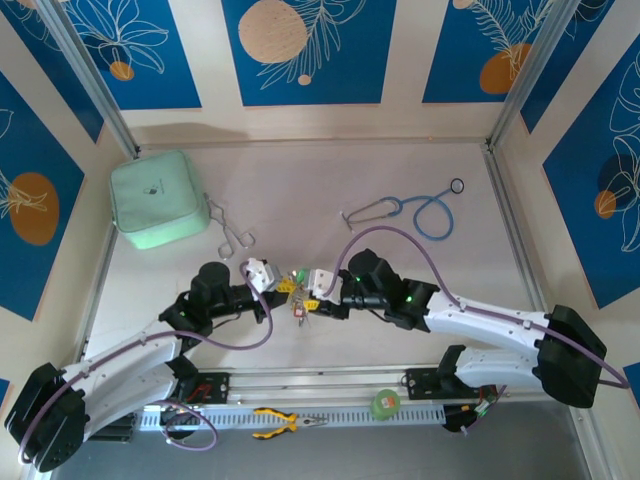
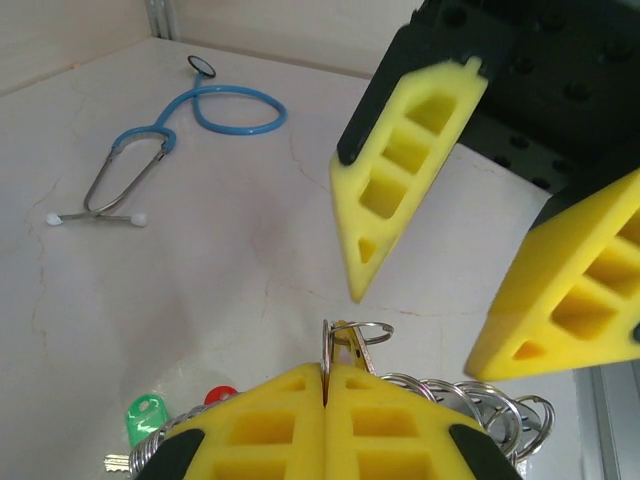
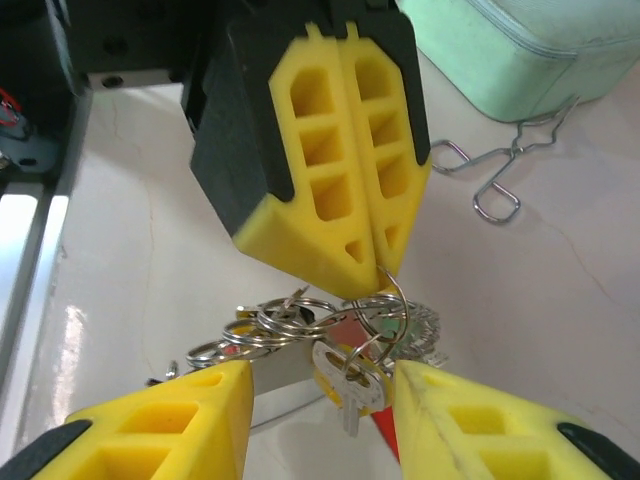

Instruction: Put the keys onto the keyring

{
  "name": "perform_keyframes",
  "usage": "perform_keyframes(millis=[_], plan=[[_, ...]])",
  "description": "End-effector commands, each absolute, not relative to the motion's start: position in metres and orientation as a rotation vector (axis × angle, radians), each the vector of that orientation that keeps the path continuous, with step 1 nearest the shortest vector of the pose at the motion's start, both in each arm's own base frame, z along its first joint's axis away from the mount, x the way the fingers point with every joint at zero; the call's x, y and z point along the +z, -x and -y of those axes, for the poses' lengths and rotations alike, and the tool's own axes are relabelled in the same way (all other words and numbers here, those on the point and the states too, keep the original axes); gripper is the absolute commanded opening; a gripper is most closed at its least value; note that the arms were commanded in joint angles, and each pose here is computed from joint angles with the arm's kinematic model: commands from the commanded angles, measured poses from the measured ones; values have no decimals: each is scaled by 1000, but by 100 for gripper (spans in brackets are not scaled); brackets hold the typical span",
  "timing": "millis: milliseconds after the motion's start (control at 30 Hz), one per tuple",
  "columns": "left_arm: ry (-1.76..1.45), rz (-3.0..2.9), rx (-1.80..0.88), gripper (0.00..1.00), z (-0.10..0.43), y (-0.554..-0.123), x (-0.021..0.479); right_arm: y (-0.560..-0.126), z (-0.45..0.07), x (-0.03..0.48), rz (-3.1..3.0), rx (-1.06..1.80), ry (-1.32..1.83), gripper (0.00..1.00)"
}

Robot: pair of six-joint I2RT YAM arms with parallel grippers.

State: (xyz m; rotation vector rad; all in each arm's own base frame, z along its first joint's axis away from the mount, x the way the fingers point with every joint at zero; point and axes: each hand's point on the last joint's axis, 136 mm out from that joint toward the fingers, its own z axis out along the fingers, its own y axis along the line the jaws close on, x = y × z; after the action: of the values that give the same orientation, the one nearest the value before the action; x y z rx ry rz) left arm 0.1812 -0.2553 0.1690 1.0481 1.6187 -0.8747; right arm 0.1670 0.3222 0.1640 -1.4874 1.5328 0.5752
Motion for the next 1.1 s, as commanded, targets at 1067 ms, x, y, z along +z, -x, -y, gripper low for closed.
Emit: perform_keyframes(millis=[1067], plan=[[-1017, -1514, -914, 0, 262, -182, 193, -158, -327, 185, -1473, 726, 1482, 31]])
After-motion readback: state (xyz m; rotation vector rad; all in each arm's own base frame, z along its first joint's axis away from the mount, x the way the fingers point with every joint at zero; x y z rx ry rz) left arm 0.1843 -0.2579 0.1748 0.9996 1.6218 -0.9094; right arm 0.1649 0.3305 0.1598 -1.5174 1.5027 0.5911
